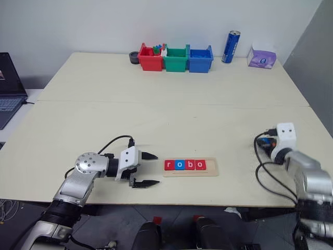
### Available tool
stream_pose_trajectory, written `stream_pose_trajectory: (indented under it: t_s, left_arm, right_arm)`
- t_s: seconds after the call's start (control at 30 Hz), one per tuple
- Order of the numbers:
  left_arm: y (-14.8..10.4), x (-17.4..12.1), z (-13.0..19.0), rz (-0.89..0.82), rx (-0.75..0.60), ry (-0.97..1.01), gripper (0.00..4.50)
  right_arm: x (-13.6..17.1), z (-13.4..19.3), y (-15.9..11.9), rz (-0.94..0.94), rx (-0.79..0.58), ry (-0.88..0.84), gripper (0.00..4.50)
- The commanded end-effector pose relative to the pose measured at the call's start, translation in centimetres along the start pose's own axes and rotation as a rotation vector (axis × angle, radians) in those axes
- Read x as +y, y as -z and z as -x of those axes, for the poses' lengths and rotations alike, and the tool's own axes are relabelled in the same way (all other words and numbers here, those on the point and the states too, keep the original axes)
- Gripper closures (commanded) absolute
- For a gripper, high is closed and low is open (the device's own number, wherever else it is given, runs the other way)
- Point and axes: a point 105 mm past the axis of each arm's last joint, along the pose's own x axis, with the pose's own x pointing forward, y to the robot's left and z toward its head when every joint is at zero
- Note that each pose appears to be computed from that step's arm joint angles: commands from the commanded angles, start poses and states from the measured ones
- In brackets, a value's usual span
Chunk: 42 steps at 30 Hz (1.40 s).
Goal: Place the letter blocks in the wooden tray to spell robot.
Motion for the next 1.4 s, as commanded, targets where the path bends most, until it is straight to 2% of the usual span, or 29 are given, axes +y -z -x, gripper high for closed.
stream_pose_trajectory:
  t_s: [0.03, 0.23, 0.43, 0.57, 0.73, 0.8, 0.97, 1.1, 1.2, 1.4]
  left_arm:
    - [-1.0, 0.3, 0.2, -0.037, -0.026, -0.007, 0.00]
    - [-1.1, 0.5, -0.2, -0.045, -0.028, 0.018, 0.00]
    - [-1.1, 0.9, -0.3, -0.058, -0.025, 0.025, 0.00]
    - [-1.0, 0.8, -0.3, -0.061, -0.025, 0.025, 0.00]
    - [-1.1, 0.5, -0.5, -0.059, -0.029, 0.023, 0.00]
    - [-1.3, 0.5, -0.6, -0.059, -0.034, 0.020, 0.00]
    - [-1.5, 0.5, -0.7, -0.059, -0.036, 0.017, 0.00]
    - [-1.5, 0.5, -0.8, -0.059, -0.035, 0.017, 0.00]
    - [-1.5, 0.5, -0.9, -0.060, -0.035, 0.020, 0.00]
    - [-1.6, 0.4, -1.2, -0.061, -0.044, 0.021, 0.00]
  right_arm:
    - [3.4, 2.7, 0.3, -0.057, -0.019, -0.002, 3.04]
    - [7.4, 4.4, 2.0, -0.166, 0.007, 0.039, 3.04]
    - [7.8, 3.8, 2.2, -0.215, 0.002, 0.077, 3.04]
    - [7.7, 3.6, 0.4, -0.247, -0.055, 0.058, 1.68]
    - [6.8, 3.9, -3.2, -0.183, -0.146, 0.016, 0.02]
    - [6.4, 4.0, -4.4, -0.151, -0.161, -0.019, 0.02]
    - [6.3, 4.8, -4.7, 0.049, -0.094, -0.292, 0.02]
    - [5.5, 5.9, -3.6, 0.255, -0.033, -0.470, 0.02]
    - [4.9, 6.5, -1.6, 0.426, 0.052, -0.615, 0.02]
    - [3.5, 4.9, -0.7, 0.566, 0.086, -0.683, 0.02]
